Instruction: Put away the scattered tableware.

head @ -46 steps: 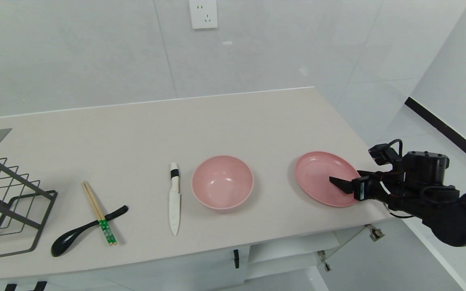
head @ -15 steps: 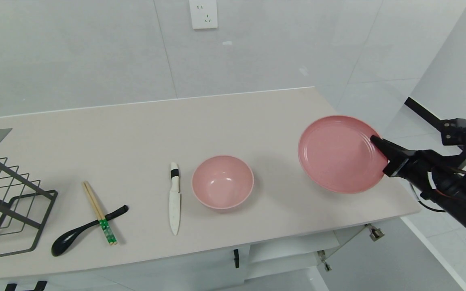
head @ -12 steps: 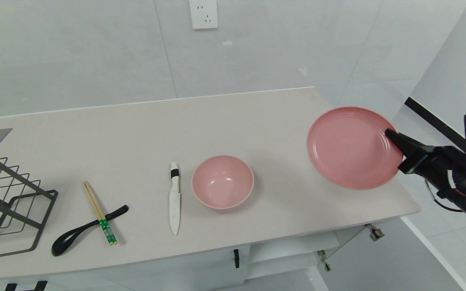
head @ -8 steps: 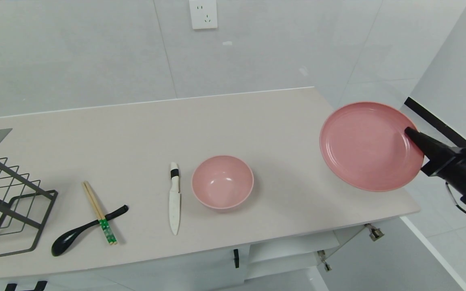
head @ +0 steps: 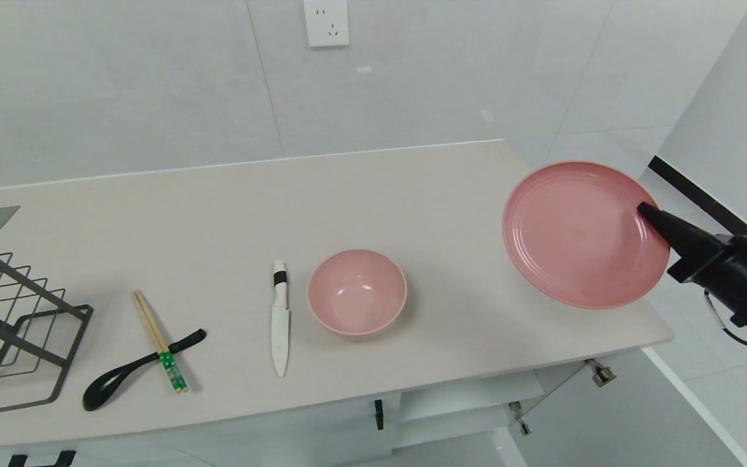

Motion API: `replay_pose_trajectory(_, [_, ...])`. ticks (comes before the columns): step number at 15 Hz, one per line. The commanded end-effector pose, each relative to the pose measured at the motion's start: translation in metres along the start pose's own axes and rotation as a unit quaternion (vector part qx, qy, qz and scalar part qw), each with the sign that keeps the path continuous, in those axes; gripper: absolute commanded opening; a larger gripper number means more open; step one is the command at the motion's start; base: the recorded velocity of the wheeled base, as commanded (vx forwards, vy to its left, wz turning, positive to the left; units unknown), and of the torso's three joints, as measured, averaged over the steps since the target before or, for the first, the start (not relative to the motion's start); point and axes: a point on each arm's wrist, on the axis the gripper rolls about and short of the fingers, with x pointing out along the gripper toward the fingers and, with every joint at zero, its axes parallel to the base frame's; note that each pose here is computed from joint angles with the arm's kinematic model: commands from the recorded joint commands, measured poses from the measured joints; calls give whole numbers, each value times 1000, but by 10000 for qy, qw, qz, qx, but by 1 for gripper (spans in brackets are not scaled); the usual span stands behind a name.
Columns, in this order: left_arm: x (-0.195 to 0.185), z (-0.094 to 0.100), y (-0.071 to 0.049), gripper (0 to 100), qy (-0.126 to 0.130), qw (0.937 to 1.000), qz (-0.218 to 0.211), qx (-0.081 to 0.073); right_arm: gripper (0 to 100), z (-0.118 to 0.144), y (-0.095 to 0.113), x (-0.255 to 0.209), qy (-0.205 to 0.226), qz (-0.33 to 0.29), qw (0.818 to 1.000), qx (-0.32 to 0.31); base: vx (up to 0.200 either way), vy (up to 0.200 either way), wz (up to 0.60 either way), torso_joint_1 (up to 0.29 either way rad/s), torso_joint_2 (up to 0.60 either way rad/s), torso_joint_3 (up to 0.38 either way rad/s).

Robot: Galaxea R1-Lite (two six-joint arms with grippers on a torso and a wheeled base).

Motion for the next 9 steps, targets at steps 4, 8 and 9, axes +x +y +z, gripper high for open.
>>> replay_pose_trajectory(4, [51, 12, 5, 100, 1715, 9680, -850, -1622, 0, 1, 1, -1, -15, 12, 10000, -4, 0, 0, 0, 0, 0, 0])
replay_pose_trajectory(8, [105, 8, 9, 100, 2872, 9305, -975, -2055, 0, 2, 1, -2, -33, 26, 10000, -2, 0, 0, 0, 0, 0, 0])
replay_pose_trajectory(9, [115, 6, 10, 100, 2994, 9266, -978, -2056, 0, 1, 1, -3, -12, 19, 10000, 4, 0, 0, 0, 0, 0, 0])
